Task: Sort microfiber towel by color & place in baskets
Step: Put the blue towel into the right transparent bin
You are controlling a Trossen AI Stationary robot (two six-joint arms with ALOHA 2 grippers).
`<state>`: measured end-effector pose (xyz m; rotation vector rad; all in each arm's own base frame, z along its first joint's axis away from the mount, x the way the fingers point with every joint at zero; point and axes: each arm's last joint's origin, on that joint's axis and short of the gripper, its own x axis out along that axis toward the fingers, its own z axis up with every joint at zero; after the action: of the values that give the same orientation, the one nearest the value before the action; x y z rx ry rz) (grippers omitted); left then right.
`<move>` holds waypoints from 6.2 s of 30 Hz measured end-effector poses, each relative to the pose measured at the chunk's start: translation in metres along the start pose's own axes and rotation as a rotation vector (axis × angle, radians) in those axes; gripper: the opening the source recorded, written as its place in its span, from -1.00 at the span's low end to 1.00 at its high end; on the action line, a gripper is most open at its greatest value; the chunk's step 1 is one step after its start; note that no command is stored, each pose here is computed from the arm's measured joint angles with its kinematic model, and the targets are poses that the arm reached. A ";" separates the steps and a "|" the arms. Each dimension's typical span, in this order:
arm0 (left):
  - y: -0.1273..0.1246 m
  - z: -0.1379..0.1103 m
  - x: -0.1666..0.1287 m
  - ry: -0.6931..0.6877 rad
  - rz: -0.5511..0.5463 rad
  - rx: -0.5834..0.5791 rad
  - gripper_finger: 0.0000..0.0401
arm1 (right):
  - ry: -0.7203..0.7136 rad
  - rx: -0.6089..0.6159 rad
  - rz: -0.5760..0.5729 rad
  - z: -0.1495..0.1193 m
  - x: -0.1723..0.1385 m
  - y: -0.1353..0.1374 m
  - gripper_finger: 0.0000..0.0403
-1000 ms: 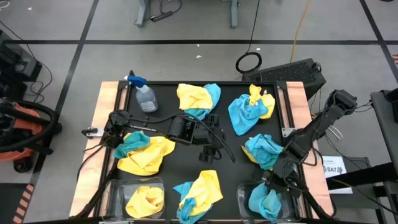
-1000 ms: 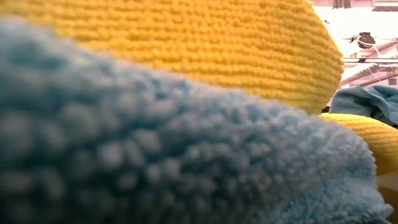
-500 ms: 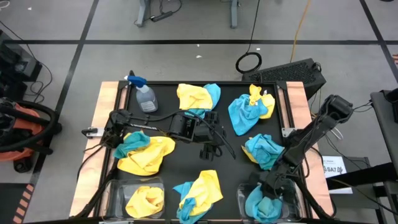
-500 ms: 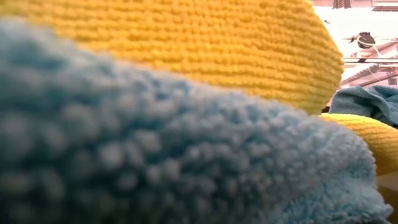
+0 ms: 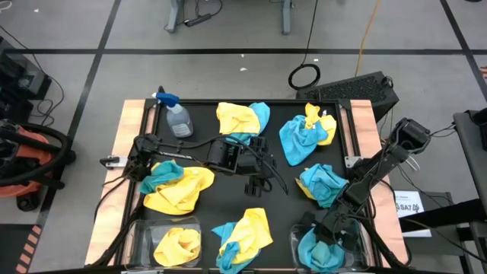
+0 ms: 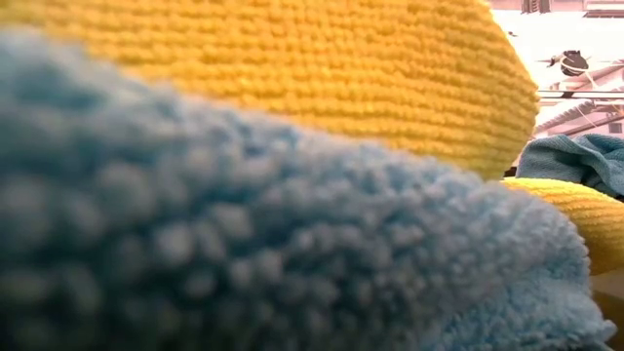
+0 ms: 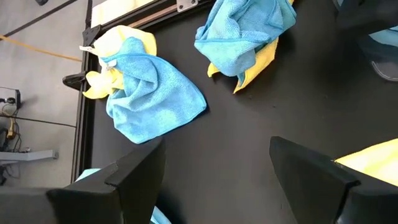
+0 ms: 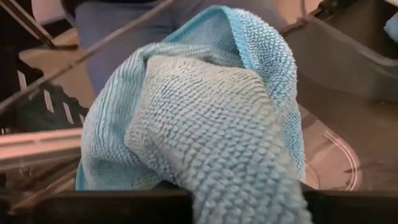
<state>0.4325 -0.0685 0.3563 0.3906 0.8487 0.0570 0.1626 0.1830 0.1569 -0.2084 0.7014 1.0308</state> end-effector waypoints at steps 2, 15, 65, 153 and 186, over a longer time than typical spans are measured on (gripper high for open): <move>0.000 0.000 0.000 0.000 0.000 0.000 0.47 | -0.018 0.003 0.000 0.002 -0.001 0.000 -0.64; 0.000 0.000 0.000 0.000 0.000 -0.001 0.47 | -0.139 0.016 0.002 0.018 -0.027 0.007 -0.05; -0.145 0.045 0.095 -0.579 -0.338 0.036 0.47 | -0.104 0.071 0.123 0.023 -0.057 0.025 -0.17; -0.071 -0.012 0.109 0.109 0.184 -0.091 0.47 | 0.191 -0.065 -0.527 0.026 -0.144 0.038 -0.12; 0.099 -0.024 0.150 -0.246 -0.158 -0.485 0.47 | 0.175 0.043 -0.605 0.023 -0.143 0.025 -0.13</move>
<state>0.5246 0.0613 0.2698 -0.1249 0.5941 0.0643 0.1061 0.1046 0.2675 -0.4465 0.7534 0.4219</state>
